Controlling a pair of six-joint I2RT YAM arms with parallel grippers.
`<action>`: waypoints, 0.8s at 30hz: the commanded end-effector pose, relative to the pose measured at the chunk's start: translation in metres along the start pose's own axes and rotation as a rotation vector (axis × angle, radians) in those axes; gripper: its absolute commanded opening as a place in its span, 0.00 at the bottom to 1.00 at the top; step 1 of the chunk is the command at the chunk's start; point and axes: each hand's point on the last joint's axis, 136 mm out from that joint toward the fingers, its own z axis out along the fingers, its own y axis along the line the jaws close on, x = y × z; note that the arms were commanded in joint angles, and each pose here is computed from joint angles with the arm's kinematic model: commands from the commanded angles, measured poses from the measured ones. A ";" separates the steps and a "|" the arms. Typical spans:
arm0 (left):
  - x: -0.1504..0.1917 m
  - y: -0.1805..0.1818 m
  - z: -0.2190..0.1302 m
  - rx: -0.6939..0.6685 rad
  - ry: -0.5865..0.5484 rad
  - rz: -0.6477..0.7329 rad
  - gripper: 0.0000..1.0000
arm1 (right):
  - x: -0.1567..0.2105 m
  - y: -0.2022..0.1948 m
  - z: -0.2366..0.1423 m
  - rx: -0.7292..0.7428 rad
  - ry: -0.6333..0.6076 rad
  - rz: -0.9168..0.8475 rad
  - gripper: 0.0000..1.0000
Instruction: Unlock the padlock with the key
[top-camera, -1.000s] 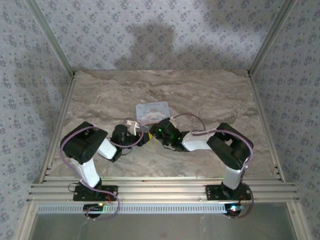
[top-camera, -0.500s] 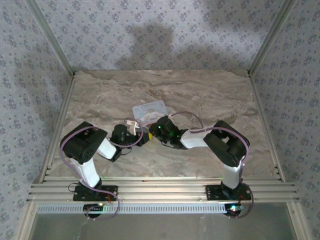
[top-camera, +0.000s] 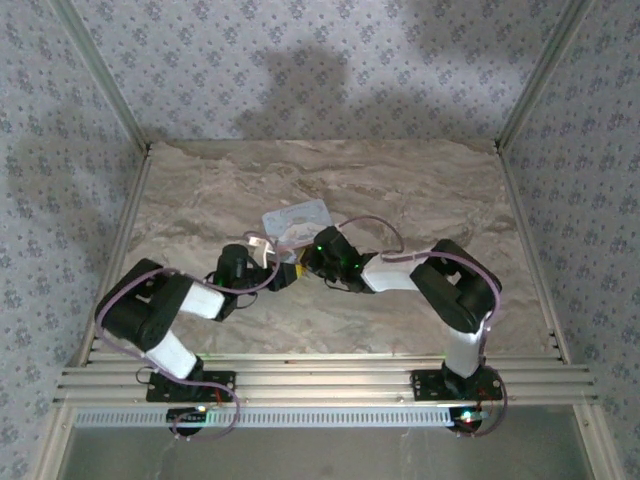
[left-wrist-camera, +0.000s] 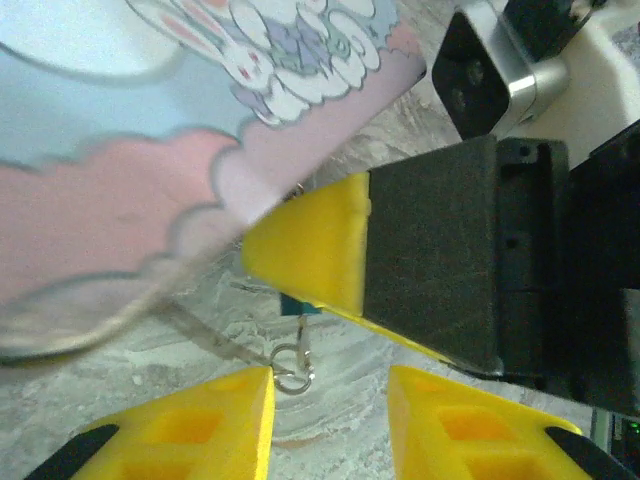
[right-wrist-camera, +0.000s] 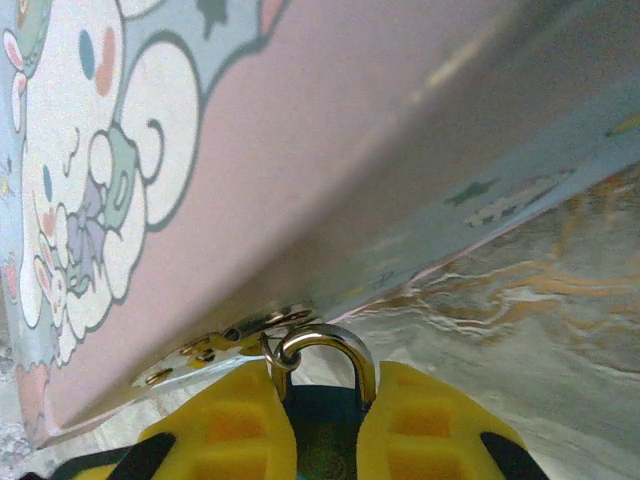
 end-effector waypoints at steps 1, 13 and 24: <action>-0.003 0.008 -0.005 -0.060 0.044 0.019 0.35 | -0.007 -0.019 -0.017 0.063 -0.020 -0.037 0.00; -0.031 0.006 0.024 -0.005 0.045 -0.026 0.34 | 0.010 -0.044 -0.048 0.078 -0.048 -0.026 0.00; -0.051 0.006 0.030 -0.013 0.024 -0.019 0.34 | 0.005 -0.031 -0.038 0.083 -0.050 0.020 0.00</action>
